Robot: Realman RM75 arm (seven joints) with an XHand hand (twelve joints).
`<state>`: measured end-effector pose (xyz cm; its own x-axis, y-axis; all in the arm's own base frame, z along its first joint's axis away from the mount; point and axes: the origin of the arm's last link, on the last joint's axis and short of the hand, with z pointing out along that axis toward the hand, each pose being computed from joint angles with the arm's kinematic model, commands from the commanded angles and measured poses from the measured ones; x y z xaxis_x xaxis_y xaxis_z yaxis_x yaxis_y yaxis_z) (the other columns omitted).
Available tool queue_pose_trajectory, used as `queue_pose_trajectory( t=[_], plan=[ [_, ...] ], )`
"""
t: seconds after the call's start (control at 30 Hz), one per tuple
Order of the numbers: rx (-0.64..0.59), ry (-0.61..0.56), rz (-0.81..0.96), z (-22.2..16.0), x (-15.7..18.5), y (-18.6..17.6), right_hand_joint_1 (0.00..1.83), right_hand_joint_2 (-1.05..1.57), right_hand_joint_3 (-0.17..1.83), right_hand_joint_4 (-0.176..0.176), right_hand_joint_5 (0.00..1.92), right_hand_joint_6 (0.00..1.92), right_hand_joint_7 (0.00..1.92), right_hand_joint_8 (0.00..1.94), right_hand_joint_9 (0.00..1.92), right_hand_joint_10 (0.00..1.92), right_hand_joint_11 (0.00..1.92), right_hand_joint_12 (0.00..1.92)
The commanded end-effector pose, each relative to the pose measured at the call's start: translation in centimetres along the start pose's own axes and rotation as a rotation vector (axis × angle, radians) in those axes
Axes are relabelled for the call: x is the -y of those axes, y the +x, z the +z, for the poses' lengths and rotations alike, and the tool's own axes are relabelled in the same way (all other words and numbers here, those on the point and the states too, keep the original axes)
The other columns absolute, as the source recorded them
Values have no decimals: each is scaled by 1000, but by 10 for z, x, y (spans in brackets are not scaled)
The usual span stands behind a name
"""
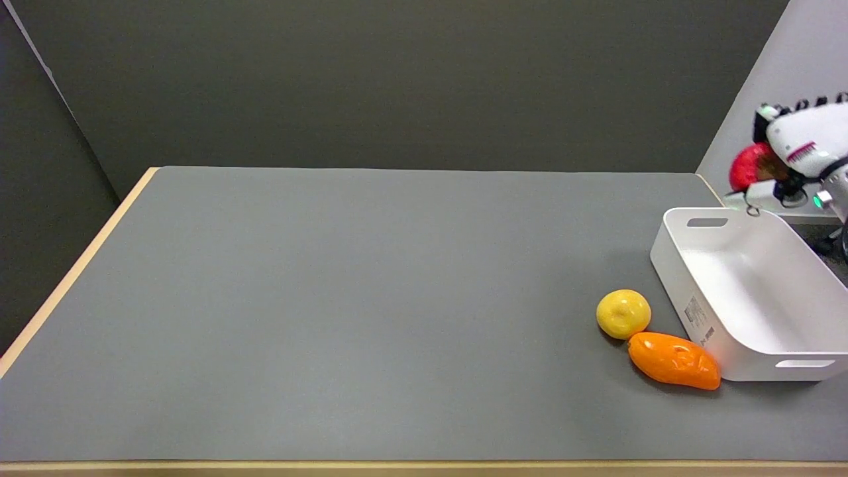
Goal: Place tomato into white box.
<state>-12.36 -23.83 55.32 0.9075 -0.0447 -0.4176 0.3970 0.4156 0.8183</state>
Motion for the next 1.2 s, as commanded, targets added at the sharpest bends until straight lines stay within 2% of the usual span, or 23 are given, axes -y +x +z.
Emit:
queue_pose_trajectory(
  t=[0.03, 0.3, 0.37, 0.83, 0.87, 0.9, 0.93, 1.0, 1.13, 1.2],
  plan=[
    [177, -77, 17, -32, -16, -58, 1341, 1062, 321, -143, 646, 1567, 886, 1250, 743, 1421, 679, 1689],
    [219, -8, 26, -32, 7, -72, 1341, 1062, 321, -142, 646, 1567, 885, 1251, 743, 1422, 679, 1689],
    [236, -4, 28, -33, 9, -78, 1158, 1100, 327, -42, 618, 1590, 852, 1284, 838, 1328, 705, 1700],
    [211, -12, 36, -32, 13, -70, 1159, 1107, 311, -43, 616, 1587, 851, 1279, 801, 1313, 661, 1682],
    [218, -33, 24, -31, 8, -74, 1147, 1120, 287, -35, 615, 1581, 843, 1263, 777, 1300, 641, 1679],
    [200, -32, 44, -33, 11, -67, 972, 1123, 333, 87, 631, 1561, 778, 1117, 736, 1284, 616, 1679],
    [197, -35, 47, -33, 11, -66, 824, 1095, 410, 169, 620, 1493, 712, 977, 688, 1254, 586, 1671],
    [189, -46, 65, -33, 11, -64, 605, 732, 917, 88, 356, 865, 495, 596, 499, 1031, 452, 1566],
    [175, -51, 82, -35, 11, -58, 422, 697, 896, 82, 256, 554, 331, 407, 314, 807, 276, 1380],
    [173, -54, 83, -36, 11, -57, 356, 650, 975, 91, 221, 516, 265, 380, 260, 720, 241, 1304]
  ],
)
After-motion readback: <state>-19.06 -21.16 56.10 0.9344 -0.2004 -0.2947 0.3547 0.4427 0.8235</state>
